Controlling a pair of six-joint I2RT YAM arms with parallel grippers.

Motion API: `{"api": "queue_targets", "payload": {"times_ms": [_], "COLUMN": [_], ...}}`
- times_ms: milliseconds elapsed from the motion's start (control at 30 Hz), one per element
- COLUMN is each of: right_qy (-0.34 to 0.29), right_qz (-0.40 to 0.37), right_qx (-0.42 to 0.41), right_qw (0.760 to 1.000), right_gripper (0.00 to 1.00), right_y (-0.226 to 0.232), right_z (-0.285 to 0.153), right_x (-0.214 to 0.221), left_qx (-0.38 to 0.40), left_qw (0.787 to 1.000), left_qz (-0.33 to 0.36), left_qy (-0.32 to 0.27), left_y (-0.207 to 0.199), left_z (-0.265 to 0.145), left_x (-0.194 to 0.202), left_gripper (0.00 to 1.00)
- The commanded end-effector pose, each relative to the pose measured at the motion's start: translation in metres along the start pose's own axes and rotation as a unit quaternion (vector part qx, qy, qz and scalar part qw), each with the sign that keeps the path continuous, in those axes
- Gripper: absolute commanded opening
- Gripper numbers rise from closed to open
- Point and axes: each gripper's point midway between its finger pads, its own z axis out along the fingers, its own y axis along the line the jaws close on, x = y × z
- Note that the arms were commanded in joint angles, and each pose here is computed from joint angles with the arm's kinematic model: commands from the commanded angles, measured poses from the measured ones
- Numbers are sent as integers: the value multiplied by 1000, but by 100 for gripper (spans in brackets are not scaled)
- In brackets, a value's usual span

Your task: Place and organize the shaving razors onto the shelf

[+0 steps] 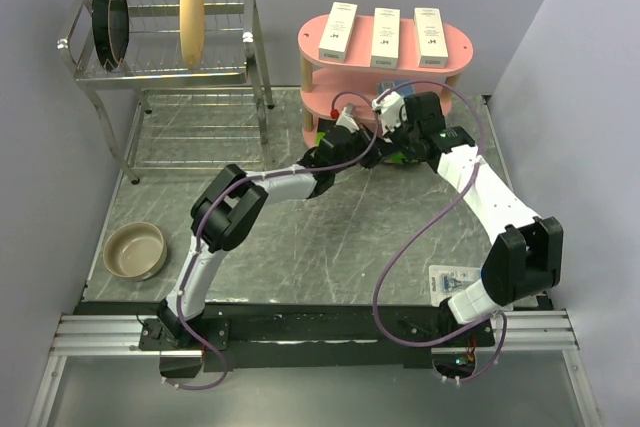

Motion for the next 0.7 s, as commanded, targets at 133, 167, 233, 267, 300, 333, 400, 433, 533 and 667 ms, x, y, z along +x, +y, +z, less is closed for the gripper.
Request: {"api": "queue_targets", "payload": {"times_ms": [133,167,233,267,300,333,400,433,533,667], "right_qy": [-62,-66,-75,-78,-83,-88,-103,-106,-123,-140], "right_qz": [14,14,13,12,10,11,10,9,4,2], "right_qx": [22,21,19,18,18,18,18,18,15,14], "right_qw": [998,998,997,997,996,996,995,994,992,990], "right_gripper": [0,0,0,0,0,0,0,0,0,0], "right_y": [-18,-17,-16,-16,-14,-14,-12,-12,-6,0], "right_z": [4,5,7,8,9,9,10,12,14,17], "right_x": [-38,-40,-45,-47,-50,-52,-59,-60,-66,-72], "left_qx": [45,46,43,38,39,39,36,33,32,26], "left_qw": [999,999,999,999,999,998,998,998,997,997], "left_qz": [14,16,23,25,33,39,56,59,70,75], "left_qy": [-15,-8,-5,-4,-2,-1,2,3,12,18], "left_y": [-40,-39,-35,-31,-30,-28,-23,-21,-17,-10], "left_z": [-43,-52,-61,-68,-71,-74,-79,-81,-83,-86], "left_x": [-24,-20,-18,-18,-18,-18,-18,-17,-14,-10], "left_gripper": [1,1,1,1,1,1,1,1,1,1]}}
